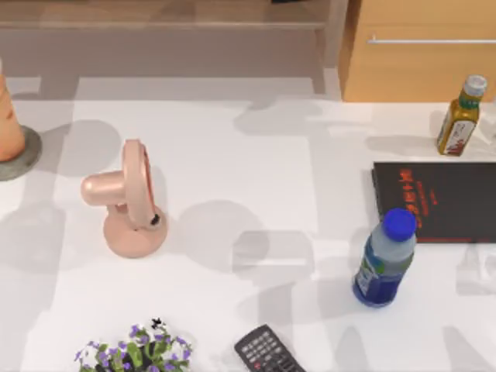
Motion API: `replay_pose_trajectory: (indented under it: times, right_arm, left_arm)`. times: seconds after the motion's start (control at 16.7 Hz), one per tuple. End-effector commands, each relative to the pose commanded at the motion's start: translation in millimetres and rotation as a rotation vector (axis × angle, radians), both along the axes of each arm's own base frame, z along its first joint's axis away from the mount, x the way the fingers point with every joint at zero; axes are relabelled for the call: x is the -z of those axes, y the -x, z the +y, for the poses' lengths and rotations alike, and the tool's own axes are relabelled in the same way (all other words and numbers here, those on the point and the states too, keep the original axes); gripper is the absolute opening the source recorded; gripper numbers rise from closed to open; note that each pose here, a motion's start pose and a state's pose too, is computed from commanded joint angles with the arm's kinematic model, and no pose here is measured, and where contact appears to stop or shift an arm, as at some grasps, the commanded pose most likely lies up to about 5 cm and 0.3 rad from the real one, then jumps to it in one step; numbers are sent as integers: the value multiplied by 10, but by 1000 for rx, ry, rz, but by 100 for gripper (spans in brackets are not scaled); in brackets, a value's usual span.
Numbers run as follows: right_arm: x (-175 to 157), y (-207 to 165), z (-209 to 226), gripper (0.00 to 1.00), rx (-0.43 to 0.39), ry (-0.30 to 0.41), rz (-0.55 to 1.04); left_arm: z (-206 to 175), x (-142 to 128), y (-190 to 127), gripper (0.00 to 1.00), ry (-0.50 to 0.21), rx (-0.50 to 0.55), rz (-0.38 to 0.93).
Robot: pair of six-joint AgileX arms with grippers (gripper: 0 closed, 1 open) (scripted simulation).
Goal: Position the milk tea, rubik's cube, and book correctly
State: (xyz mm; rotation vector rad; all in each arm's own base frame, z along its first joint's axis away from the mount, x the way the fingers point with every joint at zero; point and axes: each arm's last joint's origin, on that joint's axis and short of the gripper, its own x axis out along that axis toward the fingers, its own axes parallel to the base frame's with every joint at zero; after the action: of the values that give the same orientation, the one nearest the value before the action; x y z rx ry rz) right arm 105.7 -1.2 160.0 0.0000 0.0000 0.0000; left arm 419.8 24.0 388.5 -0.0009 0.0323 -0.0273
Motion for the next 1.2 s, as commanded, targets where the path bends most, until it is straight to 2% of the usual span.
replay_pose_trajectory:
  times: [0.24,0.54,0.72,0.84,1.02,1.2]
  right_arm:
    - [0,0,0,100,0,0,0]
    - [0,0,0,100,0,0,0]
    - [0,0,0,100,0,0,0]
    - [0,0,0,100,0,0,0]
    - [0,0,0,100,0,0,0]
    - [0,0,0,100,0,0,0]
  left_arm:
    - [-69,87,492,100,-7,2,66]
    - [-146,440,1652,100,-11,-15,113]
    - [-186,863,2415,100,-12,-31,76]
    - [-204,1232,2769,100,-12,-40,48]
    - [-224,1762,3039,100,-10,-45,17]
    - [-240,2123,3125,100,-6,-38,-12]
